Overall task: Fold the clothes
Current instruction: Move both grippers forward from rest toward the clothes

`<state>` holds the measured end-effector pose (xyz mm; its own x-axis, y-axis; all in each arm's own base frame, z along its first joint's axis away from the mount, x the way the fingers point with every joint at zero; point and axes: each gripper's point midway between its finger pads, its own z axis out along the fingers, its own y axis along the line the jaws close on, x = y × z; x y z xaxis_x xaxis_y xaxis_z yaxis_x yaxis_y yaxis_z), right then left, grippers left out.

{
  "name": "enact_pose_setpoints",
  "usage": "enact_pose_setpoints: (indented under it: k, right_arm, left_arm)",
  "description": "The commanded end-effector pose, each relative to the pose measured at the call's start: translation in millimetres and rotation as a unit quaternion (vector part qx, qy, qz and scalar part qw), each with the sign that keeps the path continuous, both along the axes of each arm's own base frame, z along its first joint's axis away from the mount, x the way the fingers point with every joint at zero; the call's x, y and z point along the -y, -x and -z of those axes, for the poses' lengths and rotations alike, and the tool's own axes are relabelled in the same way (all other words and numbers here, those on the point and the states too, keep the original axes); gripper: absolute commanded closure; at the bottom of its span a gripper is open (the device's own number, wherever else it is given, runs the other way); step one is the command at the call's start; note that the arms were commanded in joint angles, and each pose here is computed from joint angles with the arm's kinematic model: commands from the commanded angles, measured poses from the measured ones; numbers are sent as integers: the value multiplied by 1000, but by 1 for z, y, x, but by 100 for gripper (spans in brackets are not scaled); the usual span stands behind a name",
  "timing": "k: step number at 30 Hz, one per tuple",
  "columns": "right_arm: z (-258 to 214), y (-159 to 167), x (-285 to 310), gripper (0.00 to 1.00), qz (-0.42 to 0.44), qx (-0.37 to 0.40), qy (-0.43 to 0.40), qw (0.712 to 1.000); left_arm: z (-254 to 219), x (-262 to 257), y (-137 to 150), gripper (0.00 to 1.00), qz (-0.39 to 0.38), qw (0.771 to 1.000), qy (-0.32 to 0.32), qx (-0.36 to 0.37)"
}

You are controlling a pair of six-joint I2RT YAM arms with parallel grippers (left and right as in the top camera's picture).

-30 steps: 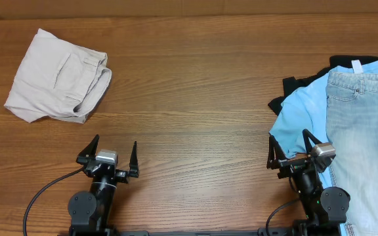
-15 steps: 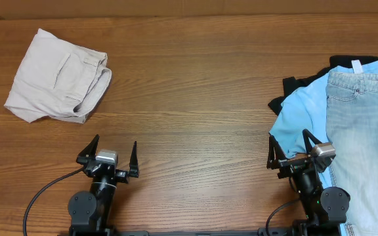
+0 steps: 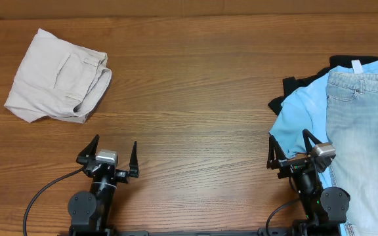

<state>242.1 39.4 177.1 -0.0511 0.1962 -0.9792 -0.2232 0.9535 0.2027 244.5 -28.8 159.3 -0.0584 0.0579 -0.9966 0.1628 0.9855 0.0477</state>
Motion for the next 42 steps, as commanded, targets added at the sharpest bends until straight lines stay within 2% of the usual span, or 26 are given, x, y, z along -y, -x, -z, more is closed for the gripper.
enact_pose_setpoints:
  k: [1,16,23,26,29,34,38,42]
  right_arm:
    - [1,0,0,0,1,4,1,1000]
    - [-7,0,0,0,0,20,2,1000]
    - [-15,2,-6,0,-19,36,2,999]
    - [-12,6,-18,0,-55,31,2,998]
    - [-16,10,-27,0,-85,25,-28,996]
    - [-53,23,-39,0,-123,57,-40,990]
    - [-80,40,-51,0,-163,56,-36,984]
    - [-79,39,-39,0,-121,-27,-48,991]
  left_arm:
    - [0,0,0,0,0,1000,5,1]
    - [-5,0,0,0,0,1000,5,12]
    - [2,2,0,0,4,1000,26,-6]
    - [-3,6,1,0,15,999,34,1]
    - [-30,20,5,0,60,995,60,44]
    - [-85,21,15,0,68,988,71,115]
    - [-113,21,23,0,66,991,72,94]
    - [-142,10,21,0,30,996,73,43]
